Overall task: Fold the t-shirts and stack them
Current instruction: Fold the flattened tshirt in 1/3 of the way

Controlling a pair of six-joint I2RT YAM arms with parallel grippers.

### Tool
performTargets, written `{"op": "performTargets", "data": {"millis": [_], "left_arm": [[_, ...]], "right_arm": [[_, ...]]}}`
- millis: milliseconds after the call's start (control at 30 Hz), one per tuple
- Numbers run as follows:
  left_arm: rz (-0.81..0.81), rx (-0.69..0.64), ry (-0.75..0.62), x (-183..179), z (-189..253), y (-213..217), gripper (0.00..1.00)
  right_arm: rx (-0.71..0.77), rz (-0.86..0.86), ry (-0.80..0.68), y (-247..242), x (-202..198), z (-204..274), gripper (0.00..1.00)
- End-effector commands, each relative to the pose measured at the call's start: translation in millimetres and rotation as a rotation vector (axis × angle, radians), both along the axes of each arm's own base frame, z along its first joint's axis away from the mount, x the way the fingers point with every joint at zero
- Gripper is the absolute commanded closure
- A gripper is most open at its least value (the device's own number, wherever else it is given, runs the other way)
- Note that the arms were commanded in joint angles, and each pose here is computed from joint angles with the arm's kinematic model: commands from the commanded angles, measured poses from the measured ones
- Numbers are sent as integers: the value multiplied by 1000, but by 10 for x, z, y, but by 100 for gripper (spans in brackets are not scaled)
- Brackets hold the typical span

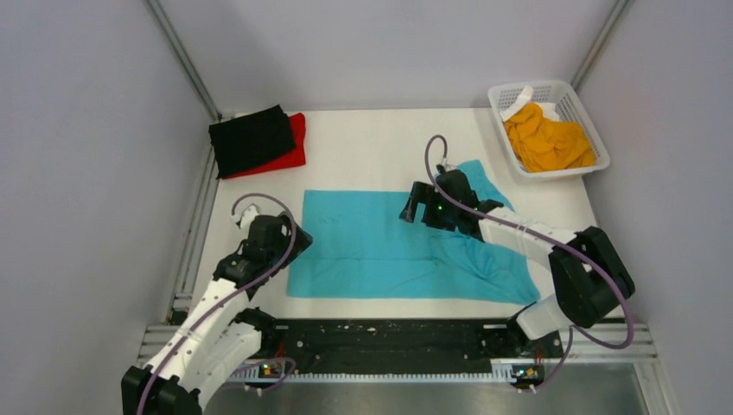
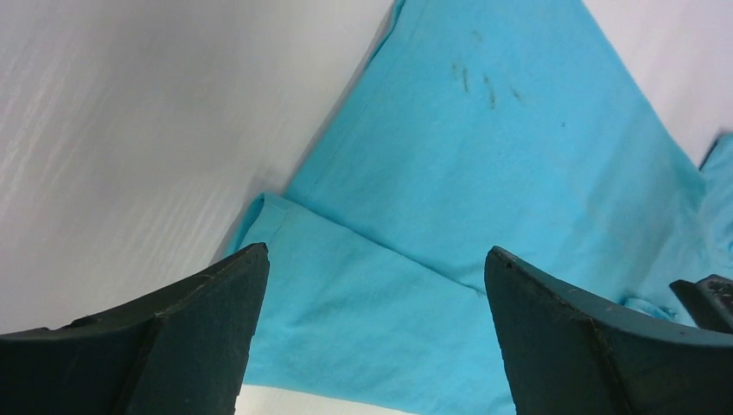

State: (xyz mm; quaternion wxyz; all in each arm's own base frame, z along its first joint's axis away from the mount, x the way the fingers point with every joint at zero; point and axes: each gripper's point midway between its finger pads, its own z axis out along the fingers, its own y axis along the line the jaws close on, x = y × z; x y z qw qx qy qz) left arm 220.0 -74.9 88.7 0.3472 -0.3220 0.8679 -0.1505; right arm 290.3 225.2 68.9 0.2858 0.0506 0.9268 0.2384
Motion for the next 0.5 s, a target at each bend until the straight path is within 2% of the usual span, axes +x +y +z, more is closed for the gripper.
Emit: {"op": "performTargets", "data": {"millis": [0, 167, 333, 467], "left_arm": [[29, 27, -98, 287, 302, 23, 1], [66, 30, -102, 587, 332, 42, 1], [103, 54, -63, 1115, 261, 225, 1], [45, 100, 12, 1586, 129, 296, 1]], "right_arm": [[75, 47, -179, 296, 396, 529, 1], [-44, -21, -247, 18, 469, 667, 1], [-100, -98, -279, -349, 402, 722, 1], [-114, -153, -301, -622, 316, 711, 1]]}}
